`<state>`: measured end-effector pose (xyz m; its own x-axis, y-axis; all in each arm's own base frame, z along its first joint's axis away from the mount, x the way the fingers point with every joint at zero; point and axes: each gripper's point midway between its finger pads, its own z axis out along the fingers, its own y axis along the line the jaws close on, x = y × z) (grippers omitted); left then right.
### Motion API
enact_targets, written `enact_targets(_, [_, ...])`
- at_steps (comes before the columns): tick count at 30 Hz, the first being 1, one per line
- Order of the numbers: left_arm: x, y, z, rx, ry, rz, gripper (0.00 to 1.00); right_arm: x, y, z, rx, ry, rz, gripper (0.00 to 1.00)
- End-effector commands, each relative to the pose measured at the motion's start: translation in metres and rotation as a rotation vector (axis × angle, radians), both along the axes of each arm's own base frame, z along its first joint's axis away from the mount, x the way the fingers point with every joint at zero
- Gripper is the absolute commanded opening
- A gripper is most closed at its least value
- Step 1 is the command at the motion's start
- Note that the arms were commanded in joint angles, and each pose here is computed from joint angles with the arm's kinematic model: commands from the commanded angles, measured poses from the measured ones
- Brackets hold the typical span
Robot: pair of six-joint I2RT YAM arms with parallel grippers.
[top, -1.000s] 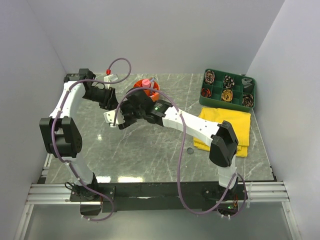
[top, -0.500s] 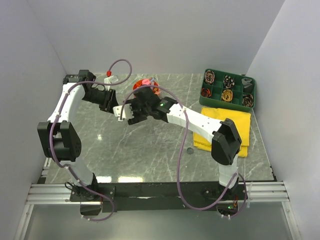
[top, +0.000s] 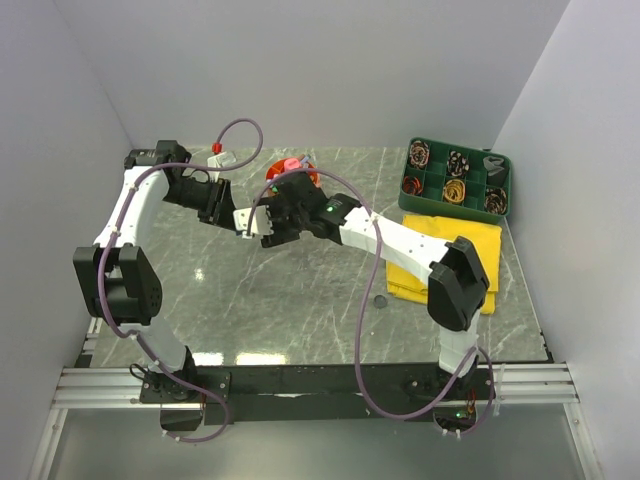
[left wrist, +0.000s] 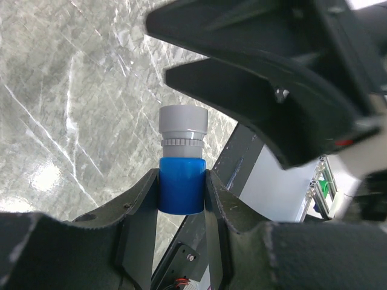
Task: Sort the stationery into containers
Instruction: Pick up the stationery from the center of the board.
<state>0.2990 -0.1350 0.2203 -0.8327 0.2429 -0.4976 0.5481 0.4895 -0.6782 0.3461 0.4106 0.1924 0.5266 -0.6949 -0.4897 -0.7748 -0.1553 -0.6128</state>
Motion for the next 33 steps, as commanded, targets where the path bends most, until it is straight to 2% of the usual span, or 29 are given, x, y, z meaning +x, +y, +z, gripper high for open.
enact_targets(1, [-0.005, -0.004, 0.012, -0.030, 0.016, -0.002, 0.01, -0.022, 0.004, 0.062, 0.156, -0.051, 0.075, 0.65])
enact_targets(9, [-0.001, -0.005, 0.012, -0.045, 0.018, -0.006, 0.01, -0.033, 0.011, 0.070, 0.213, -0.022, 0.108, 0.65])
enact_targets(29, [0.000, -0.008, 0.017, -0.075, 0.012, -0.011, 0.01, -0.039, 0.046, 0.046, 0.134, 0.026, 0.163, 0.64])
enact_targets(32, [0.000, -0.009, 0.016, -0.080, 0.017, -0.012, 0.01, -0.039, 0.047, 0.046, 0.139, 0.024, 0.162, 0.62])
enact_targets(33, [0.000, -0.009, 0.016, -0.080, 0.017, -0.012, 0.01, -0.038, 0.047, 0.045, 0.135, 0.024, 0.164, 0.58])
